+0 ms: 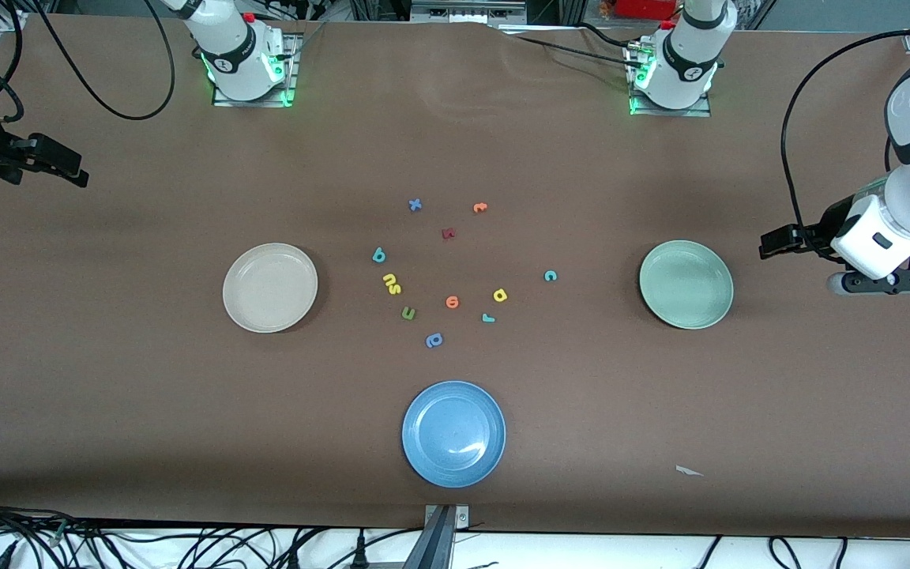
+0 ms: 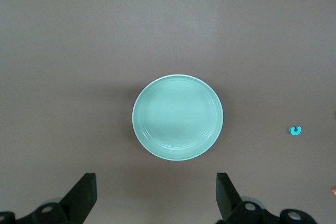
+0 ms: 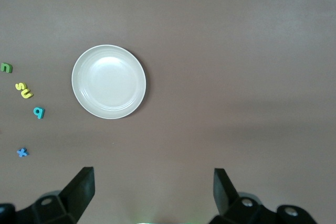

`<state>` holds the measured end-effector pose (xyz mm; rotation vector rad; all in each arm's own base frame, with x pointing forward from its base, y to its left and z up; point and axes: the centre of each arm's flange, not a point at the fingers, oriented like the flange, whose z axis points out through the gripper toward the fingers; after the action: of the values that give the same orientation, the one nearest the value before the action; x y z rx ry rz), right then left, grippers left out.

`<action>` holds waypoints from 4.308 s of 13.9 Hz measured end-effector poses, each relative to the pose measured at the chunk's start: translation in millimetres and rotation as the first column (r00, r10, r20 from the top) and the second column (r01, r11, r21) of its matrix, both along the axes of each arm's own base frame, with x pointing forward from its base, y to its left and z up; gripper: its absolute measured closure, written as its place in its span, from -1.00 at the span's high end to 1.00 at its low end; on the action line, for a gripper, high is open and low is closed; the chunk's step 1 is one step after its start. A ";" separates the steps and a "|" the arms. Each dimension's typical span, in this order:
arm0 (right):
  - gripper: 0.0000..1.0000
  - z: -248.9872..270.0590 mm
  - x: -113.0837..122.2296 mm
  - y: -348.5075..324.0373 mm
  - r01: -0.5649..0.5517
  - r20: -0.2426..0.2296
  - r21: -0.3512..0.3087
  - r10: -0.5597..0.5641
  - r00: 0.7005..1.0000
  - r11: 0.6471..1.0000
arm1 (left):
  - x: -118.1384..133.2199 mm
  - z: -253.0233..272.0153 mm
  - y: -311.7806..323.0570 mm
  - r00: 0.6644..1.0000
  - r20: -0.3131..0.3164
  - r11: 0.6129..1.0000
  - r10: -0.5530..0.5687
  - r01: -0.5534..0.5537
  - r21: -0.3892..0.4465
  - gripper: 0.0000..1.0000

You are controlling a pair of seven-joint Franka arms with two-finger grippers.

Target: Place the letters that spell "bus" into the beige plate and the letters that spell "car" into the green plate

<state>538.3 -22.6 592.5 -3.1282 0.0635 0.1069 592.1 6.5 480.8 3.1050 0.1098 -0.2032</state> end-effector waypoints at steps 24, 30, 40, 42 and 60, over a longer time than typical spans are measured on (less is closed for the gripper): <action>1.00 -1.1 4.3 5.8 0.000 0.018 0.012 -0.001 1.000 1.000 | 0.1 -1.2 -0.6 1.000 -0.003 1.000 -0.001 0.001 0.000 1.00; 1.00 -2.3 3.2 6.0 0.000 0.008 0.013 0.000 1.000 1.000 | 0.2 -1.4 -0.7 1.000 -0.004 1.000 -0.001 0.001 0.000 1.00; 1.00 -28.5 -0.4 59.0 -0.096 -0.105 0.020 0.097 0.990 0.995 | 0.5 -3.1 -13.1 1.000 -0.007 1.000 -0.001 0.001 0.002 1.00; 1.00 -62.3 5.9 107.5 -0.175 -0.165 0.022 0.177 0.970 0.984 | 0.7 -5.8 -28.6 1.000 -0.014 1.000 0.019 -0.019 0.008 1.00; 0.99 -305.4 49.1 332.5 -0.239 0.017 -0.001 0.239 0.971 0.971 | -25.0 -188.6 -262.2 0.934 0.051 0.933 0.355 -0.350 -0.083 1.00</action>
<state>587.4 309.8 287.1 -3.1208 -0.3144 0.0813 567.0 -255.7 292.3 2.9462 0.6367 -0.0924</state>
